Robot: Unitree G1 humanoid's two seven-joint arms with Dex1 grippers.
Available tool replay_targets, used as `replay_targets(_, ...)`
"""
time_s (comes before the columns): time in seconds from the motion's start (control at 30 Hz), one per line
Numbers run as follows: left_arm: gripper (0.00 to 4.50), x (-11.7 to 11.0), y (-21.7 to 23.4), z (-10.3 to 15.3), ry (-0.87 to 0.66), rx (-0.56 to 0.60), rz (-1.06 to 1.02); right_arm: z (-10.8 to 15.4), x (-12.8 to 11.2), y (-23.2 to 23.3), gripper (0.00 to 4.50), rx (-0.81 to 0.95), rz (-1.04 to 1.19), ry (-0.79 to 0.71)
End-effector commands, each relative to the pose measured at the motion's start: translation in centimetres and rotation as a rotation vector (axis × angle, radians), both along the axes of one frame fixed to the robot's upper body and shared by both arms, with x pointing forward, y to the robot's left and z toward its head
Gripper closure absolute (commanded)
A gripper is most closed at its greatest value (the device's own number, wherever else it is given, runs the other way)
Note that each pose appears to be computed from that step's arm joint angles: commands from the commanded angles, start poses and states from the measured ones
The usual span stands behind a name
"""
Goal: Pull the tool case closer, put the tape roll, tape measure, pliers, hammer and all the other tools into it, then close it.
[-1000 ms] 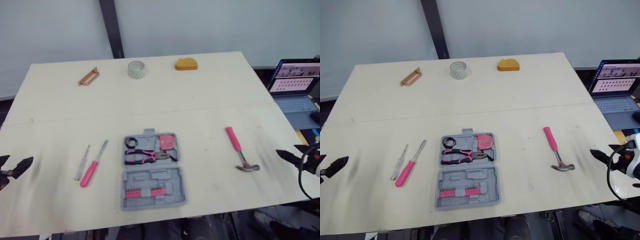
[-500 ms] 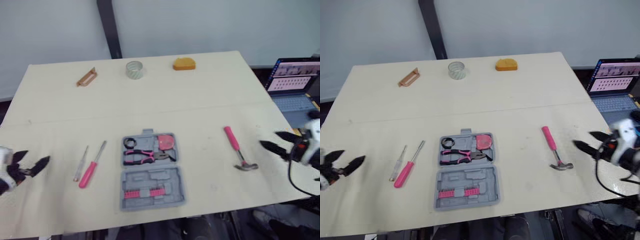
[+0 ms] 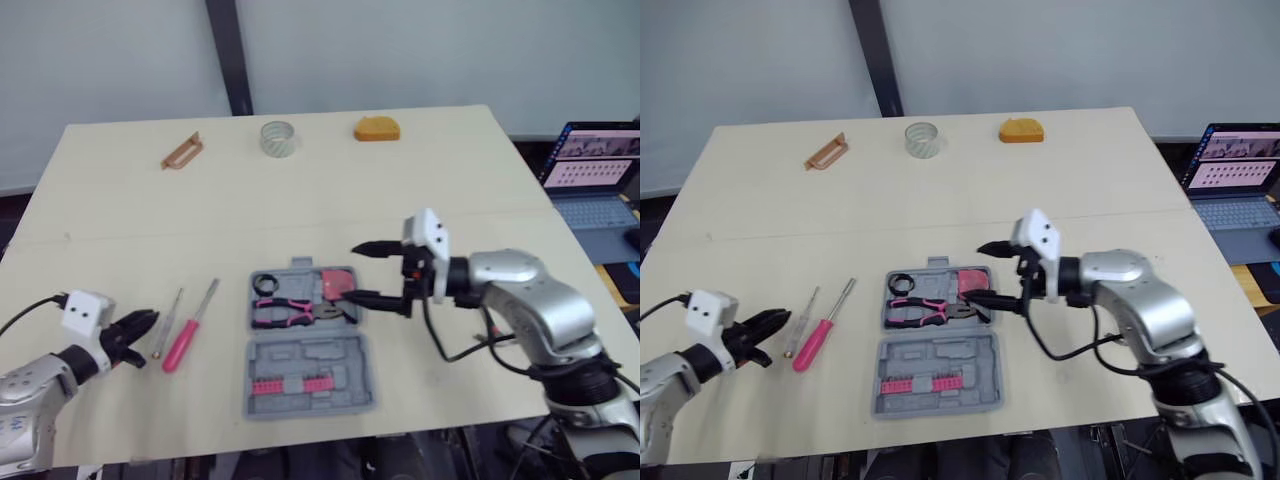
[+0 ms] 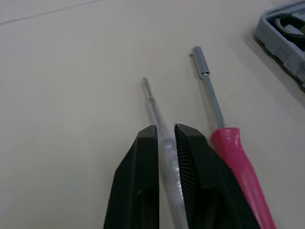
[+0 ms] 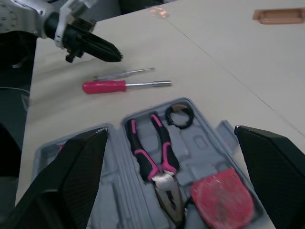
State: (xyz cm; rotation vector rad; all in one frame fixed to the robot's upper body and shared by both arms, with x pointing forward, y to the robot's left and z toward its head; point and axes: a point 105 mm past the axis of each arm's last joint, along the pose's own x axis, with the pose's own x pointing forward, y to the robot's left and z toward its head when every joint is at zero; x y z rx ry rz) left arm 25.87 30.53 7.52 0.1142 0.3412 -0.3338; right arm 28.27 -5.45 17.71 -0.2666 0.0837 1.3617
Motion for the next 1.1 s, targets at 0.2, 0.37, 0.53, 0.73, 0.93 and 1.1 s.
replay_targets(0.2, 2.65, -0.1, -0.4, 0.8, -0.042, -0.002, 0.024, 0.6, -0.4, 2.0, 0.0, 0.008, 0.036, -0.068)
replay_targets(0.37, 1.18, -0.1, -0.3, 1.2, -0.057, -0.013, 0.045, 1.1, -0.3, 2.7, 0.0, 0.039, 0.034, -0.071)
replay_targets(0.53, 1.18, -0.2, 0.3, 1.6, -0.069, -0.01, 0.073, 1.4, 0.0, 3.1, 0.0, 0.064, 0.022, -0.072)
replay_targets(0.73, 2.98, -0.8, 0.6, 1.4, -0.04, 0.003, 0.077, 1.4, 0.0, 3.4, 0.0, 0.074, 0.018, -0.072)
replay_targets(0.93, 2.98, -0.9, 0.4, 1.2, -0.031, -0.004, 0.069, 1.4, 0.0, 3.6, 0.0, 0.072, 0.022, -0.079)
replay_targets(1.1, 2.98, -0.9, 0.1, 0.7, -0.017, -0.004, 0.069, 1.4, -0.5, 4.0, 0.0, 0.071, 0.047, -0.08)
